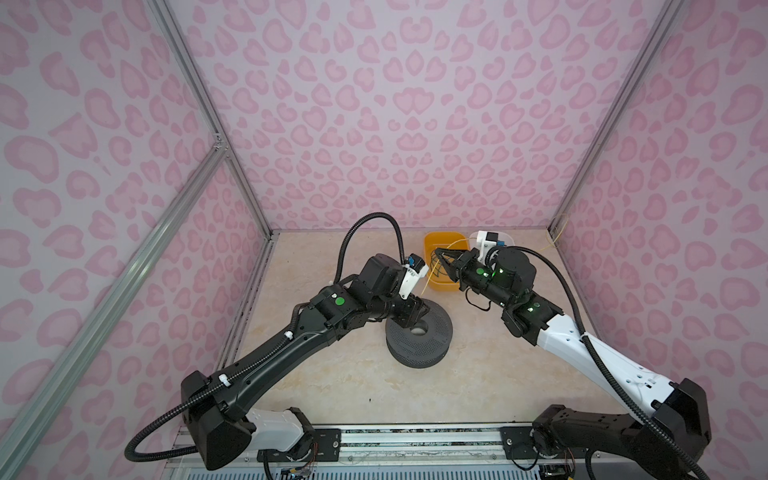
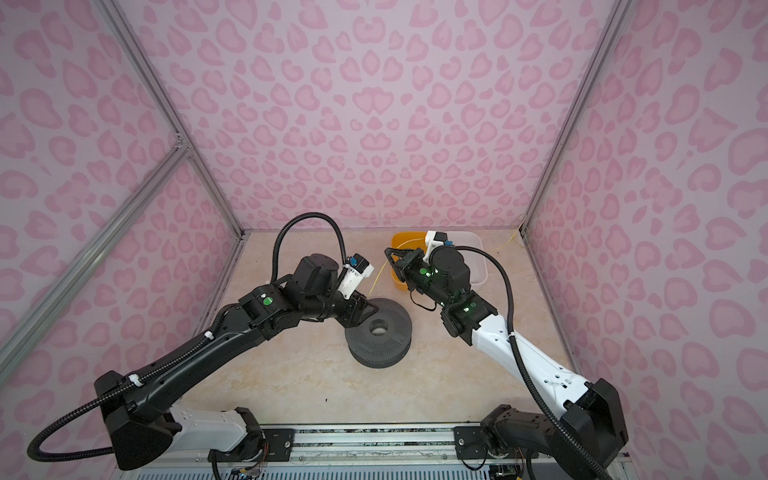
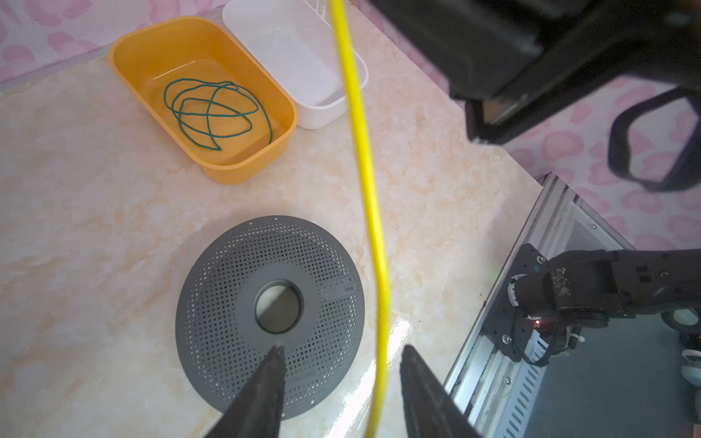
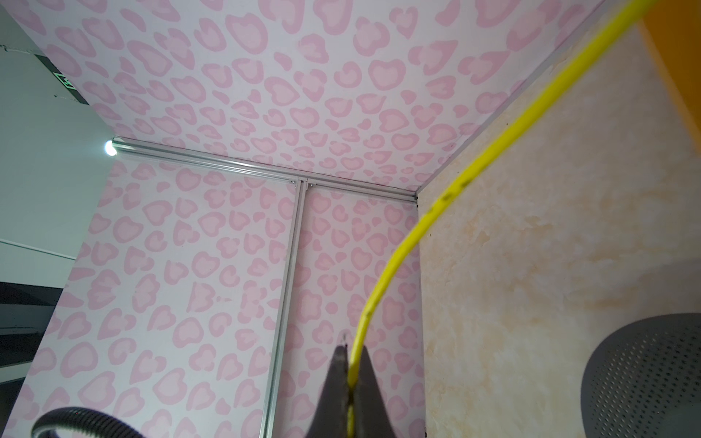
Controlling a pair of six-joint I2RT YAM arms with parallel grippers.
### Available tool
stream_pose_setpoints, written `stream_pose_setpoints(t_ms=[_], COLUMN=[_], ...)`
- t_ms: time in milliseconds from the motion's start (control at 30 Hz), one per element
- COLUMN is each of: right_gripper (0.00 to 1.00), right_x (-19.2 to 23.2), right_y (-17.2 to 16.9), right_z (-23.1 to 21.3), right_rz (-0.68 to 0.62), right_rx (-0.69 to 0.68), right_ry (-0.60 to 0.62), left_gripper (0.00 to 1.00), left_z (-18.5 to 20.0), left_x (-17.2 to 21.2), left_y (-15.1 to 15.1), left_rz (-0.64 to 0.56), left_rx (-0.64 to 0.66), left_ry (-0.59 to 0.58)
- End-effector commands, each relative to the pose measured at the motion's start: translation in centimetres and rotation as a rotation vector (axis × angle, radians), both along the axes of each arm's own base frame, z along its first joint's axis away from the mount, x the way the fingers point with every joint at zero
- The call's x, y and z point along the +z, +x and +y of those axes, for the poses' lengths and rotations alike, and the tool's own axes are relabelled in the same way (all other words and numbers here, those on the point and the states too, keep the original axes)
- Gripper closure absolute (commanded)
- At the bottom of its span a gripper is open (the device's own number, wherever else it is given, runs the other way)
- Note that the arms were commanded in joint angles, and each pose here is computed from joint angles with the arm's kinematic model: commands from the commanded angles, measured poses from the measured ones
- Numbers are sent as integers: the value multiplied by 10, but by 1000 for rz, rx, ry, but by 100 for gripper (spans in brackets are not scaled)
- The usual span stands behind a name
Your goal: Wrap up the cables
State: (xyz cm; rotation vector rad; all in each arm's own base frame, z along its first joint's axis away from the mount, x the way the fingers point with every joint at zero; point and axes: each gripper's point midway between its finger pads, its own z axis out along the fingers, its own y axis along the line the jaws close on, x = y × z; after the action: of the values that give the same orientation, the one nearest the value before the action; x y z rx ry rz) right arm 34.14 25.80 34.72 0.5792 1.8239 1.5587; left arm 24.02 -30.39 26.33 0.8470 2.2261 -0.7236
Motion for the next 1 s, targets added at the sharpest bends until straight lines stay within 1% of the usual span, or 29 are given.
stream_pose_setpoints(t_ms=[0, 67, 167, 200, 233, 300, 333, 367, 467, 567, 667, 700, 767, 800, 867, 967], right_gripper=[100, 100, 100, 100, 100, 100, 100, 100, 100, 100, 100, 93, 67, 60, 56, 56], right_x=[-9, -11, -12, -12, -12, -11, -12, -14, -12, -12, -13, -13, -12, -14, -19, -23], right_y=[-3, -4, -6, -7, -8, -9, -9, -9, -8, -7, -7, -8, -14, -17, -26, -43], right_z=[-4, -8, -12, -13, -12, -12, -12, -12, -12, -14, -16, -16, -13, -14, -18, -20], right_rz=[16, 25, 34, 35, 37, 41, 47, 50, 50, 49, 46, 42, 12, 8, -12, -55], right_rx=[19, 18, 19, 21, 26, 30, 29, 30, 28, 23, 19, 23, 50, 54, 56, 73], right_ry=[-23, -26, -28, -26, -25, -26, -27, -29, -24, -36, -61, -69, -106, -133, -207, -294], left_gripper=[47, 44, 44, 46, 50, 65, 74, 78, 88, 96, 96, 96, 96, 96, 96, 96], left_z=[0, 5, 10, 9, 9, 7, 6, 4, 4, 8, 13, 14, 12, 10, 5, -5], left_x=[-1, -5, -8, -10, -13, -19, -22, -25, -31, -33, -30, -29, -23, -21, -15, -8], left_y=[-1, -1, -3, -4, -4, -7, -8, -9, -13, -13, -10, -9, -5, -3, 0, 3], left_rz=[-30, -28, -44, -46, -45, -29, -18, -6, 17, 15, -4, -9, -20, -21, -20, -10], left_rx=[-18, -8, -9, -16, -22, -44, -52, -58, -69, -54, -26, -16, -7, -4, -11, -36], left_ry=[-26, -24, -31, -31, -29, -26, -25, -25, -24, -8, -6, -6, -16, -21, -35, -52])
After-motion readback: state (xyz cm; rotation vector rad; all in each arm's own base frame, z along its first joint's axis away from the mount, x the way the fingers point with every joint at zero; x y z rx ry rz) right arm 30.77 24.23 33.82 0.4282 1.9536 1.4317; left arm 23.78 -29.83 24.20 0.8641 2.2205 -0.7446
